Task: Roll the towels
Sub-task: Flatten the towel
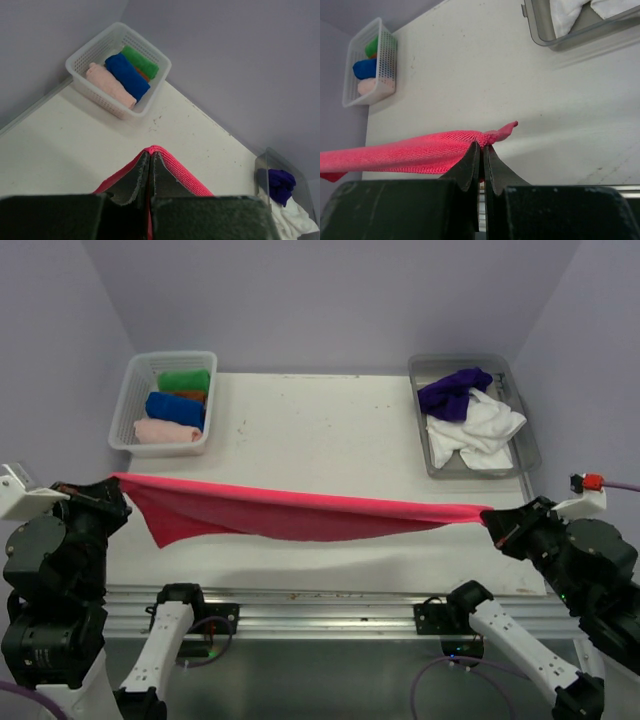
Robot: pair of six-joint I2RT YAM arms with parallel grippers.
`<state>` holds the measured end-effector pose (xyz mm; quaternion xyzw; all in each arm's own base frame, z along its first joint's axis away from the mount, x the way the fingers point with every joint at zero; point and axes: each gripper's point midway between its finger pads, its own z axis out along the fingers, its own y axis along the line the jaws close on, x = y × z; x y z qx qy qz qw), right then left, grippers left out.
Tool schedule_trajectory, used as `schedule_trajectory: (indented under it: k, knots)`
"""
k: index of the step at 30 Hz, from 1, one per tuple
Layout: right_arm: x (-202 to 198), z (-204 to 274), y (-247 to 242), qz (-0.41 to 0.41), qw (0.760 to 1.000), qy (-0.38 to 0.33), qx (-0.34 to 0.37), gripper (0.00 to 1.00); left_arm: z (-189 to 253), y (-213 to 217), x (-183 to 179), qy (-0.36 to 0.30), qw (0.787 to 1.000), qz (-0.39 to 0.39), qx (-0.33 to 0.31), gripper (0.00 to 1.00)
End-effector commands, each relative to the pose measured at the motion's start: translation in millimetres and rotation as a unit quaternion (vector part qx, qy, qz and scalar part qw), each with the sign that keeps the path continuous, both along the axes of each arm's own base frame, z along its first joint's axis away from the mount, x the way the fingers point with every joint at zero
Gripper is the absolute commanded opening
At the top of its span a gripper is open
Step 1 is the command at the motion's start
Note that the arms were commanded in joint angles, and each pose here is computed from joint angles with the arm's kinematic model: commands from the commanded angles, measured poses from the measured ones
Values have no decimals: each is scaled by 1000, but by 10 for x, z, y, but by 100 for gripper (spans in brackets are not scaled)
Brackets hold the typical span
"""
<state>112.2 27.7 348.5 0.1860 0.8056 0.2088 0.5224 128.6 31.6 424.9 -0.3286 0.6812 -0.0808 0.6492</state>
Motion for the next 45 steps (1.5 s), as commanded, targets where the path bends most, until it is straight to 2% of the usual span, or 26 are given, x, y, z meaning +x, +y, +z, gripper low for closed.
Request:
schedule_trajectory:
  k: [1, 5, 6, 8, 9, 12, 15, 16, 18, 19, 23, 29, 36, 45]
  knots:
    - [194, 34, 113, -3, 1000, 13, -1, 0, -205, 172, 153, 51, 997, 50, 3, 0]
    - [497, 1, 205, -10, 999, 29, -37, 0, -569, 153, 490, 123, 992, 37, 15, 0]
    - [642, -64, 258, -10, 997, 42, -59, 0, -776, 163, 671, 162, 986, 37, 17, 0]
    - [920, -131, 349, -15, 995, 46, -83, 0, -980, 139, 879, 196, 980, 22, 25, 0]
    - [1175, -211, 475, -9, 993, 54, -104, 0, -1168, 130, 1093, 219, 975, 16, 28, 0]
    - [1584, -497, 651, -1, 987, 76, -139, 0, -1598, 110, 1497, 264, 964, 0, 32, 0]
    - [2177, -824, 884, 9, 986, 92, -141, 0, -2090, 91, 1817, 313, 949, -9, 22, 0]
    - [2380, -1132, 953, 13, 980, 127, -151, 0, -2219, 64, 1879, 326, 945, -18, 13, 0]
    - [2672, -1289, 960, 10, 979, 139, -148, 0, -2545, 107, 2005, 362, 932, -15, 1, 0]
    - [2821, -1598, 987, 12, 971, 173, -164, 0, -2625, 76, 2041, 371, 928, -28, -10, 0]
    - [3237, -1899, 1019, 23, 964, 202, -173, 0, -2812, 225, 2123, 391, 920, -22, -29, 0]
    - [3531, -2230, 1015, 27, 960, 226, -166, 0, -2840, 457, 2092, 385, 921, -2, -56, 0]
    - [3638, -2233, 983, 22, 966, 219, -135, 0, -2809, 691, 2038, 371, 925, 15, -86, 0]
    - [3743, -2100, 797, -4, 971, 208, -119, 0, -2788, 567, 2196, 345, 932, -24, -111, 0]
